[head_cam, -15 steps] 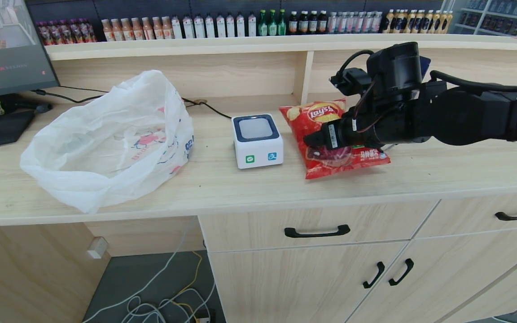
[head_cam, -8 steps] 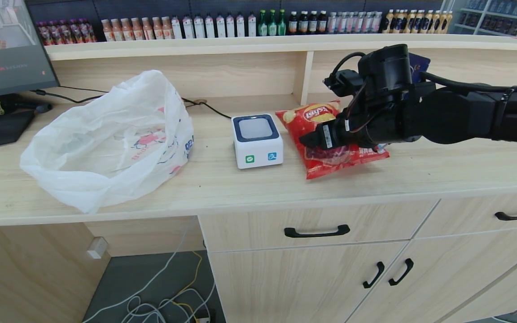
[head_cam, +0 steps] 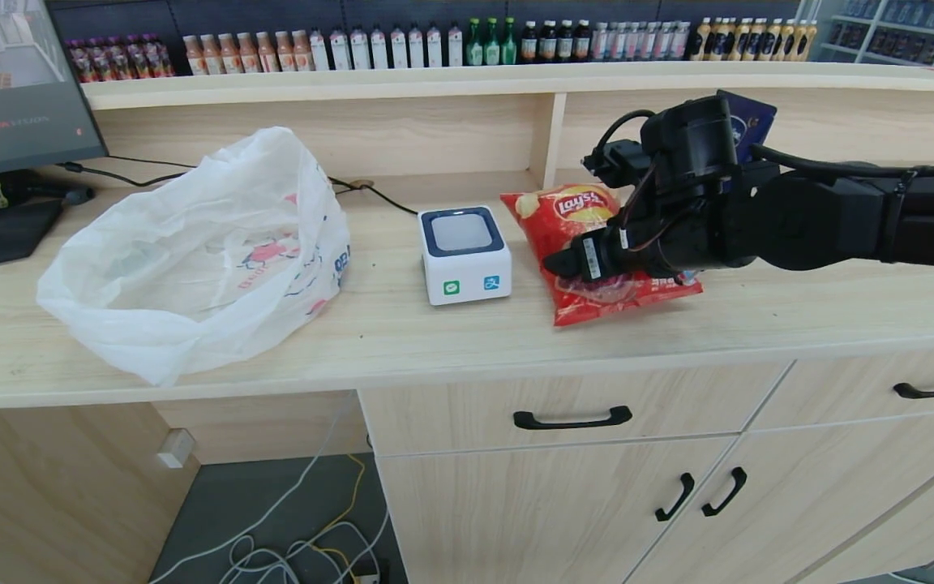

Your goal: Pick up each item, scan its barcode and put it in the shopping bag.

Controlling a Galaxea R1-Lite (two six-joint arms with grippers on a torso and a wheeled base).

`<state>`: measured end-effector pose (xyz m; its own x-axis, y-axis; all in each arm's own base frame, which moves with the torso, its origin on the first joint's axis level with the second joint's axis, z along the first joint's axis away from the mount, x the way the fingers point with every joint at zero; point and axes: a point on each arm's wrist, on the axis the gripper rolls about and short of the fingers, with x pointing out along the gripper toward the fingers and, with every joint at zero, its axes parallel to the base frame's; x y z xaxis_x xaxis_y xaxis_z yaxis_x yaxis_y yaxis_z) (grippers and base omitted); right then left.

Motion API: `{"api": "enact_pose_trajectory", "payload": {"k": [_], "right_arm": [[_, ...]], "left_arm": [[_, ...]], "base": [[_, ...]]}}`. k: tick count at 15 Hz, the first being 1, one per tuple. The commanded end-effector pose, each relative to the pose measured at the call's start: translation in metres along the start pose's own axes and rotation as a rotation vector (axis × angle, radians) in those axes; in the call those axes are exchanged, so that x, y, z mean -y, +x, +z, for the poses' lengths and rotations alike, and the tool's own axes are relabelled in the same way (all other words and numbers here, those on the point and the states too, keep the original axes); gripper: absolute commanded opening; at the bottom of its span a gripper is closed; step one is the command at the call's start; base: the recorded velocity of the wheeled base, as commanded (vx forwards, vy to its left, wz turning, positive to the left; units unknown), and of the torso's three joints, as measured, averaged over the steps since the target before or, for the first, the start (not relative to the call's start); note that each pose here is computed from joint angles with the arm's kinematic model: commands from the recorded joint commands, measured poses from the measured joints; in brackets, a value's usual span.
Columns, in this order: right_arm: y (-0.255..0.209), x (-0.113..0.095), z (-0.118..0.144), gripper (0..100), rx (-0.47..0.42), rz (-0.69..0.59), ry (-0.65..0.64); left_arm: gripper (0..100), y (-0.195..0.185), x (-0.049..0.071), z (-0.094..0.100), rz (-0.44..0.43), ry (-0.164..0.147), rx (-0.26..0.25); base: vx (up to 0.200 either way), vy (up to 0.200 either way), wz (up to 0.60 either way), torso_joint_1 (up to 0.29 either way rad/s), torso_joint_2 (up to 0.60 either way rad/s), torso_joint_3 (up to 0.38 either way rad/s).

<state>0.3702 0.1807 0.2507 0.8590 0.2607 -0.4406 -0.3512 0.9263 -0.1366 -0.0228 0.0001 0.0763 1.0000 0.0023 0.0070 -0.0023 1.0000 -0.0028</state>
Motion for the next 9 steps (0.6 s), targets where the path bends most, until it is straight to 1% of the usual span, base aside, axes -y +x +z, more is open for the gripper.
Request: {"api": "enact_pose_trajectory", "payload": {"k": [1, 4, 7, 9], "right_arm": [[-0.002, 0.0, 0.001, 0, 0.005, 0.001, 0.0], [-0.011, 0.002, 0.006, 0, 0.023, -0.002, 0.007], [-0.026, 0.004, 0.003, 0, 0.02, 0.002, 0.01], [-0.038, 0.006, 0.006, 0, 0.037, 0.001, 0.013]], "left_arm": [[100, 0.0, 0.0, 0.0, 0.001, 0.0, 0.001], [100, 0.0, 0.0, 0.0, 0.001, 0.0, 0.001], [100, 0.0, 0.0, 0.0, 0.001, 0.0, 0.001], [100, 0.0, 0.0, 0.0, 0.001, 0.0, 0.001]], "base": [[0.0, 0.0, 0.0, 0.0, 0.0, 0.0], [0.0, 0.0, 0.0, 0.0, 0.0, 0.0], [0.0, 0.0, 0.0, 0.0, 0.0, 0.0], [0.0, 0.0, 0.0, 0.0, 0.0, 0.0]]}}
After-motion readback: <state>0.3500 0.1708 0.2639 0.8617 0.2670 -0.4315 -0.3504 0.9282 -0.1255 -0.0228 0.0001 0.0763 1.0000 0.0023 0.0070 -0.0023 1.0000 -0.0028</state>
